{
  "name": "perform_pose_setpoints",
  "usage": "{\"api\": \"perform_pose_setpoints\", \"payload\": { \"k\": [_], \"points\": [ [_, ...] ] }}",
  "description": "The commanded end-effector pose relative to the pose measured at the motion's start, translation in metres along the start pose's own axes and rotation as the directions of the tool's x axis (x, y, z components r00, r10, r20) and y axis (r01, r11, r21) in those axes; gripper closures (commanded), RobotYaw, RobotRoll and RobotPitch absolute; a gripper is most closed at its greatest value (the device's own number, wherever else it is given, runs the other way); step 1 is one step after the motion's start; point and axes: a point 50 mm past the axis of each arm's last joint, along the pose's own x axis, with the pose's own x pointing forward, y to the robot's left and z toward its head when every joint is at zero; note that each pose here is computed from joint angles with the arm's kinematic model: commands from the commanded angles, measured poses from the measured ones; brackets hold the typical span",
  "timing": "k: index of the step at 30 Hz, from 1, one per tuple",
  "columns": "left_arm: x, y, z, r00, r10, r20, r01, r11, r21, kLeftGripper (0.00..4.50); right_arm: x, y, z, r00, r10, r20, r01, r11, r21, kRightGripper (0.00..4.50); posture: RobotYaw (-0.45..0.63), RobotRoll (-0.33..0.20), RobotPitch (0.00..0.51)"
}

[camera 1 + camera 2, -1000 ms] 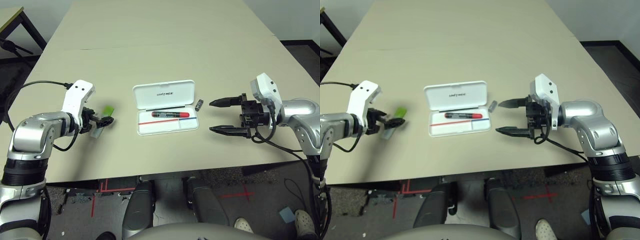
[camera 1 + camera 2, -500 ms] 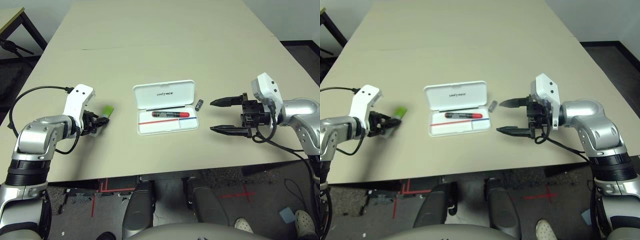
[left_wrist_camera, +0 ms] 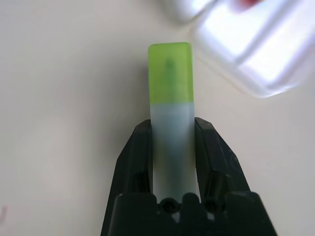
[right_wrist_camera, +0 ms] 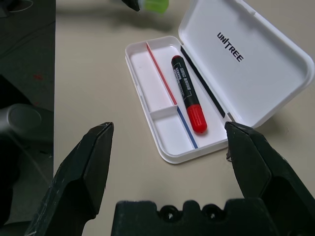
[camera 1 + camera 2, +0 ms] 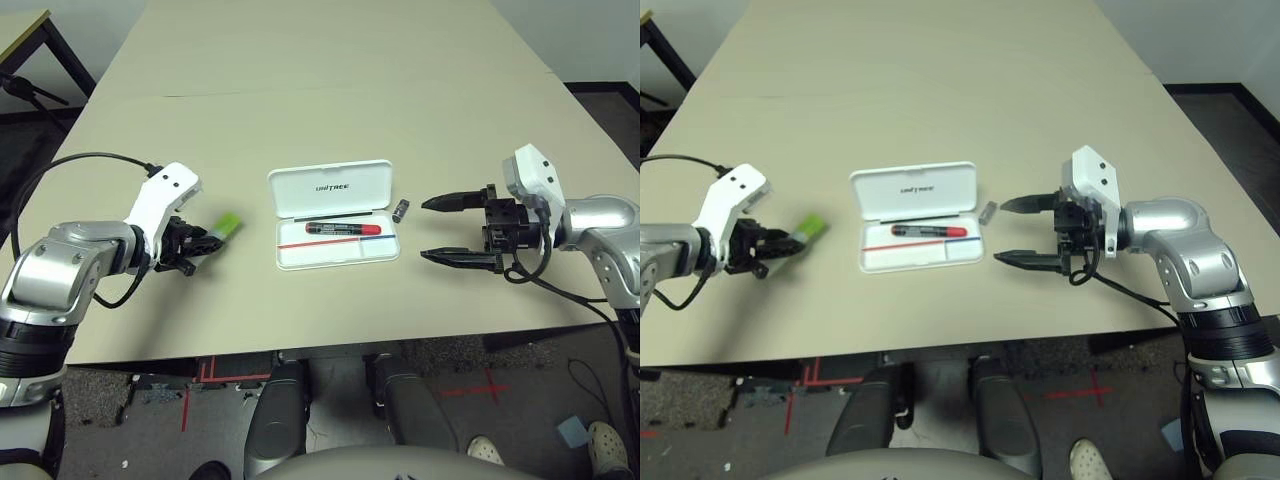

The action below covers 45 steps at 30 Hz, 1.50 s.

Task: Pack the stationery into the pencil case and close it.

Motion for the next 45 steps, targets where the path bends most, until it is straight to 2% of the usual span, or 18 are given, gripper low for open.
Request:
{"api": "perform_pose_setpoints", "payload": {
  "k": [1, 8, 18, 28, 39, 45],
  "points": [
    [0.004, -0.019, 0.015, 0.992, -0.126, -0.003, 0.125, 0.98, 0.153, 3.41, -0.001, 0.002, -0.001, 1.0, 0.017, -0.026, -0.017, 1.0, -0.003, 0.0, 0.0, 0.0, 0.17],
    [0.016, -0.031, 0.034, 0.978, -0.205, -0.032, 0.203, 0.916, 0.345, 3.41, -0.003, 0.004, -0.004, 0.997, 0.031, -0.066, -0.03, 0.999, 0.018, 0.0, -0.01, 0.0, 0.172],
    [0.044, -0.041, 0.052, 0.961, -0.267, -0.072, 0.267, 0.826, 0.497, 3.41, -0.003, 0.005, -0.006, 0.996, 0.03, -0.081, -0.027, 0.999, 0.026, 0.0, -0.02, 0.0, 0.175],
    [0.074, -0.05, 0.062, 0.948, -0.313, -0.063, 0.3, 0.807, 0.509, 3.41, -0.005, 0.007, -0.006, 0.996, 0.021, -0.089, -0.019, 1.0, 0.025, 0.0, -0.04, 0.0, 0.18],
    [0.081, -0.054, 0.058, 0.943, -0.325, -0.069, 0.313, 0.801, 0.51, 3.41, -0.004, 0.008, -0.007, 0.996, 0.009, -0.088, -0.007, 1.0, 0.023, 0.0, -0.05, 0.0, 0.181],
    [0.07, -0.052, 0.057, 0.943, -0.332, -0.029, 0.295, 0.792, 0.535, 1.26, -0.002, 0.007, -0.007, 0.997, 0.006, -0.082, -0.005, 1.0, 0.021, 0.0, -0.04, 0.0, 0.179]
  ]
}}
